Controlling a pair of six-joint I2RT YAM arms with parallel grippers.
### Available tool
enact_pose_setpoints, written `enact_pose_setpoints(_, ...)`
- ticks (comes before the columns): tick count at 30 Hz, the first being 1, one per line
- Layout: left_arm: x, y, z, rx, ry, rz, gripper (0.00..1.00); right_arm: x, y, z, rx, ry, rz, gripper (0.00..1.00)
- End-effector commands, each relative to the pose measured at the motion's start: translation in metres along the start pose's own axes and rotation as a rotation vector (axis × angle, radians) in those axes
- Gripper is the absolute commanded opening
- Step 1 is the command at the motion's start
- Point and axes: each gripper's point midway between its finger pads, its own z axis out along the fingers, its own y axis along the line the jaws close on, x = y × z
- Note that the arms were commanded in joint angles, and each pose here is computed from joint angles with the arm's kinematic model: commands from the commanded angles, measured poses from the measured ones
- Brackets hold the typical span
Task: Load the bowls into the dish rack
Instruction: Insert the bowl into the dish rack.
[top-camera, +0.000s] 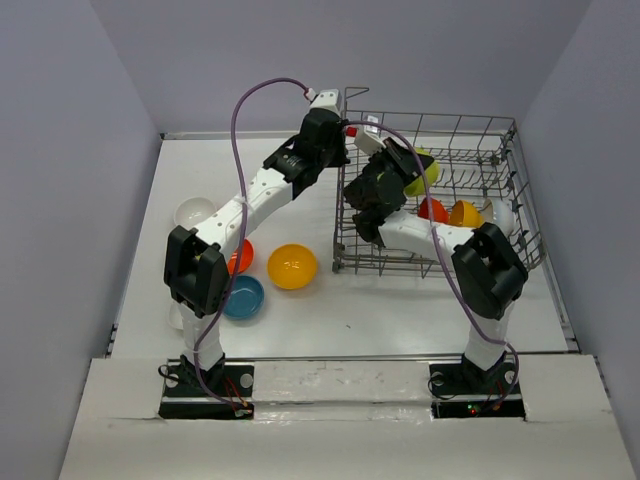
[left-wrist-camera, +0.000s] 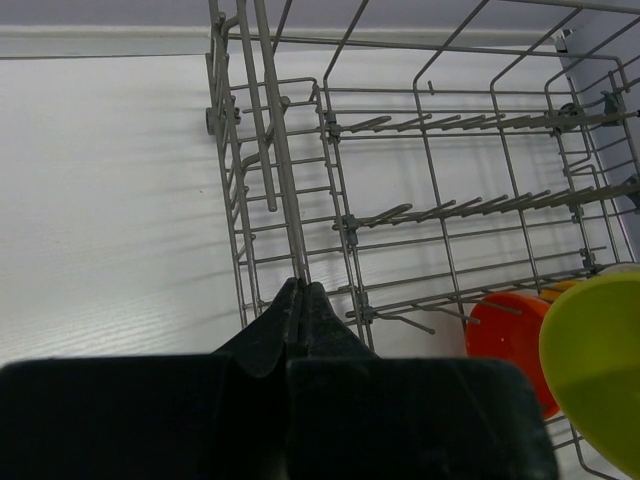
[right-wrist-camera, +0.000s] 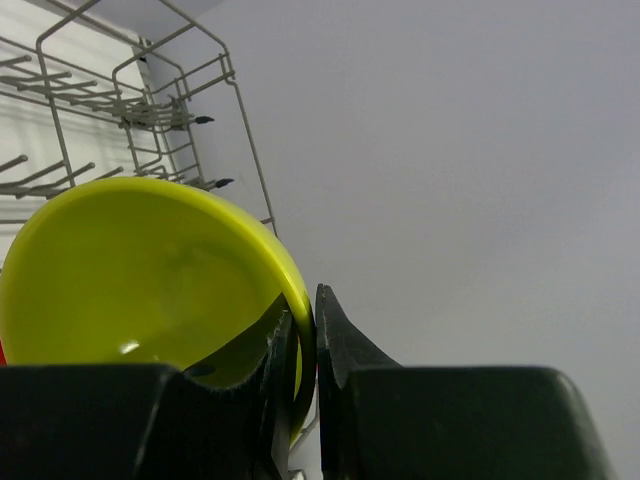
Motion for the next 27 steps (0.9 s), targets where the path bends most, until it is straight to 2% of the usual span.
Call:
enact_pose_setpoints(1,-0.016,-0.012,-0.013,0.026,-0.033,-0.001,0.0,0.028,-0.019,-0.012,-0.095,0.26,0.476,0.01)
enact_pose_setpoints(8,-0.017,-0.013,-0.011,0.026,-0.036,0.002,0.0,0.003,-0.09,-0.01,-0.123,0.236,0.727,0.01)
enact_pose_setpoints(12,-0.018,-0.014,-0.008,0.027,-0.034,0.003,0.0,-0.012,-0.108,-0.008,-0.136,0.216,0.783,0.01)
enact_pose_setpoints(13,-0.019,-0.014,-0.008,0.026,-0.036,0.003,0.0,-0.02,-0.097,-0.008,-0.155,0.196,0.839,0.01)
enact_pose_setpoints(15,-0.019,-0.014,-0.008,0.024,-0.035,0.005,0.0,-0.024,-0.118,-0.006,-0.153,0.18,0.893,0.01)
enact_pose_setpoints(21,-0.019,-0.014,-0.006,0.018,-0.033,0.01,0.0,-0.017,-0.147,-0.001,-0.071,0.123,0.922,0.01)
enact_pose_setpoints(26,-0.018,-0.013,-0.002,0.009,-0.03,0.015,0.0,-0.005,-0.221,-0.002,-0.001,0.048,1.099,0.01)
enact_pose_setpoints(27,-0.017,-0.013,0.0,0.01,-0.028,0.013,0.0,-0.011,-0.23,-0.004,0.017,0.019,1.19,0.01)
